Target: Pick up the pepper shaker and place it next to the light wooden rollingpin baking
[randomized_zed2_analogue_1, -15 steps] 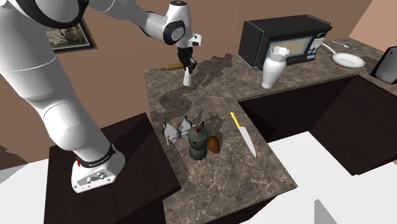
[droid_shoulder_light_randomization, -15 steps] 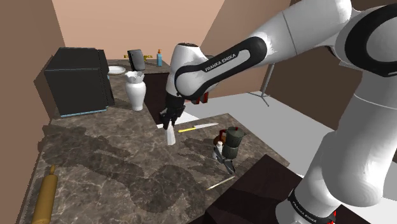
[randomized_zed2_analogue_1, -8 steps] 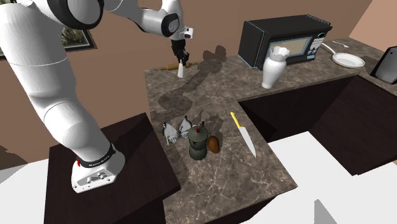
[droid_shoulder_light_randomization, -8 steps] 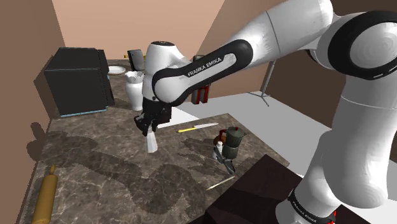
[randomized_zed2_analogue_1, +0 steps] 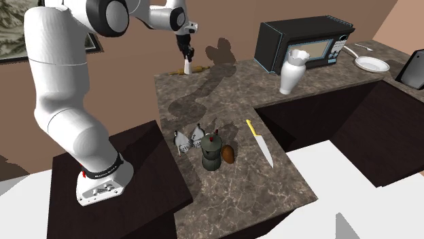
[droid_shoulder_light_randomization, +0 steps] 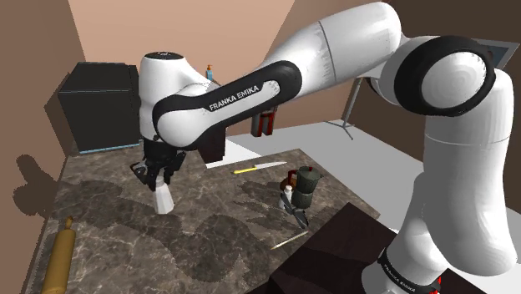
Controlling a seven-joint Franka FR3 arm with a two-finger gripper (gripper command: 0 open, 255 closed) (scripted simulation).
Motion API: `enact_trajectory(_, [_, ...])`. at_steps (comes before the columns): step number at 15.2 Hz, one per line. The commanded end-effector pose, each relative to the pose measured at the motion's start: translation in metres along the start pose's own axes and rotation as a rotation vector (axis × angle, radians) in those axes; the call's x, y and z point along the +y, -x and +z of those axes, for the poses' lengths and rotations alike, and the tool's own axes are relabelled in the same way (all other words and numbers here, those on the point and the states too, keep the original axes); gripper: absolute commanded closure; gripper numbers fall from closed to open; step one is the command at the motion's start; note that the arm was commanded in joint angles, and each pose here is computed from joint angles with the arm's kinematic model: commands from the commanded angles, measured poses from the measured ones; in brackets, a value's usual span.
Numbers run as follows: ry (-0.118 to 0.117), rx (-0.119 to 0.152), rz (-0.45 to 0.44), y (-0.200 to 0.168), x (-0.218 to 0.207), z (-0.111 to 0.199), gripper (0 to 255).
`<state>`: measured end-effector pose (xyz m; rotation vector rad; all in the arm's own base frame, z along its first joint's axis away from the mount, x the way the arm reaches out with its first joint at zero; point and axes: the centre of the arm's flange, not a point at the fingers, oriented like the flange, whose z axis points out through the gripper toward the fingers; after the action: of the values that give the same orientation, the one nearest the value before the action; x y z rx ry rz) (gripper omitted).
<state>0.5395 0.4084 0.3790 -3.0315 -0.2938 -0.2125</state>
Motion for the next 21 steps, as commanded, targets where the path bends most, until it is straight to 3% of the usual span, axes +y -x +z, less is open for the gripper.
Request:
enact_trajectory(1, [0.0,0.001,0.001,-0.006,-0.027,0.006,255])
enact_trajectory(3, [0.0,0.001,0.001,-0.014,-0.059,0.009,255])
enact_trajectory(21, [0.0,0.001,0.001,0.0,-0.052,0.103,255])
